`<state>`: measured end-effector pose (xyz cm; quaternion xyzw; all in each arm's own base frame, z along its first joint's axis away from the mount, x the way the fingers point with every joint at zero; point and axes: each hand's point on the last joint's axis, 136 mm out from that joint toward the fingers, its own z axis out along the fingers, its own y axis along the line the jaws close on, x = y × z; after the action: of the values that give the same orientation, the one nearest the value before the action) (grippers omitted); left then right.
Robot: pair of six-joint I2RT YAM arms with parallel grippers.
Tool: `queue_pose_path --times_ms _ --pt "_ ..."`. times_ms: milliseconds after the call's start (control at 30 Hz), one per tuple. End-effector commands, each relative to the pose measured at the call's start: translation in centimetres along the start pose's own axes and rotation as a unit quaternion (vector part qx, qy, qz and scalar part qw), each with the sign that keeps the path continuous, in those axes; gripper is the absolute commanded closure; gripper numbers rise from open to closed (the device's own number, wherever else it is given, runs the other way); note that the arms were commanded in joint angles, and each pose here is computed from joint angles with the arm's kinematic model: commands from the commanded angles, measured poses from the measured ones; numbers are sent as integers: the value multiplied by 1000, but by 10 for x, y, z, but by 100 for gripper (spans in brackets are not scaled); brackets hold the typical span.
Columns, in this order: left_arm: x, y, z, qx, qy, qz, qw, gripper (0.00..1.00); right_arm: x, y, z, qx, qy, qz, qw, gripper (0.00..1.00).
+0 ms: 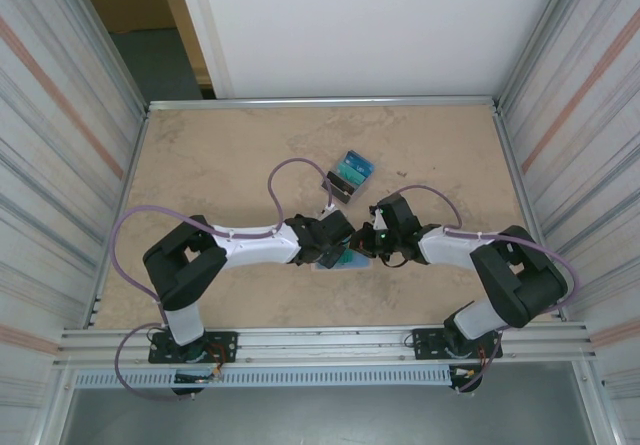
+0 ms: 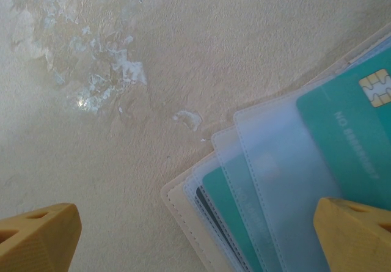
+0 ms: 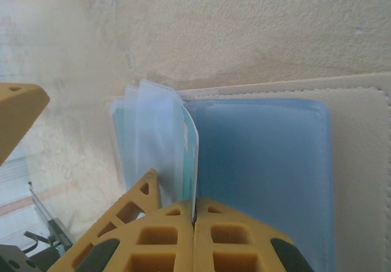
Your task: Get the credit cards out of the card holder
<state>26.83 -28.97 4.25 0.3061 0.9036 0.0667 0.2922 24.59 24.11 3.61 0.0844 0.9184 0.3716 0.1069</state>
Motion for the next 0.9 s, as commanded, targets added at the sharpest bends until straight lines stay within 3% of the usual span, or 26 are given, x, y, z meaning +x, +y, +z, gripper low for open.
queue_pose_path --times_ms 0,533,867 --pt "13 3 -3 -2 15 0 1000 1 6 -22 -7 65 2 -4 998 98" --pt "24 31 -2 -34 2 23 999 1 -4 0 -61 95 -41 -76 992 99" --pt "15 44 -13 -33 -36 56 997 1 -37 33 -90 126 -65 -177 974 100"
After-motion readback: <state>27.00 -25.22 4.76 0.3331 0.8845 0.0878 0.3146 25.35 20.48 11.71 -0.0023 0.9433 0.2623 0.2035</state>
